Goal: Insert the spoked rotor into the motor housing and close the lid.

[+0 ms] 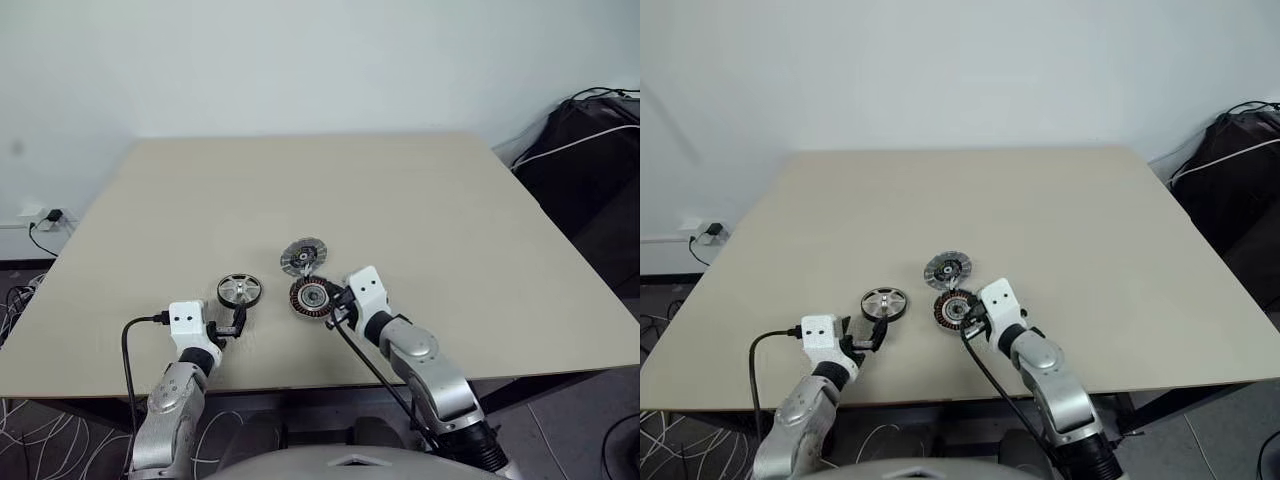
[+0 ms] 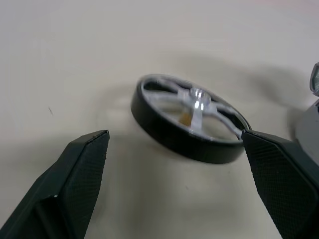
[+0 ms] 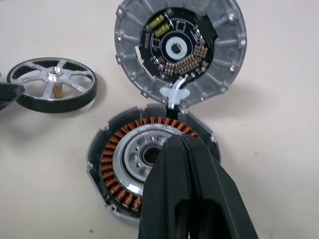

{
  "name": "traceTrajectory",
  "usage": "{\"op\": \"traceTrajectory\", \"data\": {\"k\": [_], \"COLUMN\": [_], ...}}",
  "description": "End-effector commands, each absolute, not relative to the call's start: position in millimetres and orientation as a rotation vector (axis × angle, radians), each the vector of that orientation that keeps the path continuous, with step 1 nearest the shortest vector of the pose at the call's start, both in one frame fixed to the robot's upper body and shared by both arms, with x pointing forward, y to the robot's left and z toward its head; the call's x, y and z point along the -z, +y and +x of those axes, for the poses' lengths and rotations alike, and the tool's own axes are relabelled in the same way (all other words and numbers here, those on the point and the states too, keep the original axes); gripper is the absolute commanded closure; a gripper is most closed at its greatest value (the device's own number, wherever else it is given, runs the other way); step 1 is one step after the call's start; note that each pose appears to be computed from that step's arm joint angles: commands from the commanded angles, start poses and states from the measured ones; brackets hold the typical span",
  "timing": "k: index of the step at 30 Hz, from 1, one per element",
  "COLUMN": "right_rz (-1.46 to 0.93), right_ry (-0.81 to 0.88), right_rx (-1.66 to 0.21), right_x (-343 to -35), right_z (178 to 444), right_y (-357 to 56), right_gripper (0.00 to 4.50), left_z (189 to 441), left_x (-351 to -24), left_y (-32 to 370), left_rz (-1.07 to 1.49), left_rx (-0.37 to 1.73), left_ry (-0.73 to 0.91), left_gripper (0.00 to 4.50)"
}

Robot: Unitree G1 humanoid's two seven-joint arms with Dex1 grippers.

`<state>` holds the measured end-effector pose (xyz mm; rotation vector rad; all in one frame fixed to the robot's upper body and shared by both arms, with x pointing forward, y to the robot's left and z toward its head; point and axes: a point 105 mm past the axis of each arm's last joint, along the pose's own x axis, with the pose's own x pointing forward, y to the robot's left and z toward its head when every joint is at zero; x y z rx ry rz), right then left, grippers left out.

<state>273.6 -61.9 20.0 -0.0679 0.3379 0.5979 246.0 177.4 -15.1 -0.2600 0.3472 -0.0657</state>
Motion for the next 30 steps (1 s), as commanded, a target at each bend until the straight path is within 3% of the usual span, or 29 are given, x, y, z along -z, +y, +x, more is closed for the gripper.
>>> {"op": "traceTrajectory", "data": {"k": [1, 16, 19, 29, 30], "right_rz": [-0.062, -0.06, -0.06, -0.06, -0.06], "right_ry": [0.27, 0.271, 0.277, 0.287, 0.288], "right_rx": [-0.588, -0.568, -0.559, -0.553, -0.553], "right_x": [-37, -37, -36, -33, -33], "right_z": [277, 277, 277, 276, 276], "right_y": [-62, -65, -66, -67, -67], "right_gripper": [4.47, 4.47, 4.5, 4.5, 4.5], "left_z": [258, 267, 265, 264, 264], "left_x": [-5, -3, 2, -1, -3], "left_y": [175, 165, 168, 174, 175], "left_rz": [-0.373, -0.736, -0.762, -0.795, -0.802], "left_rx": [0.082, 0.009, -0.027, -0.057, -0.059], "left_ry": [0.306, 0.387, 0.398, 0.371, 0.359], "left_gripper": [0.0, 0.0, 0.63, 3.9, 3.9]}}
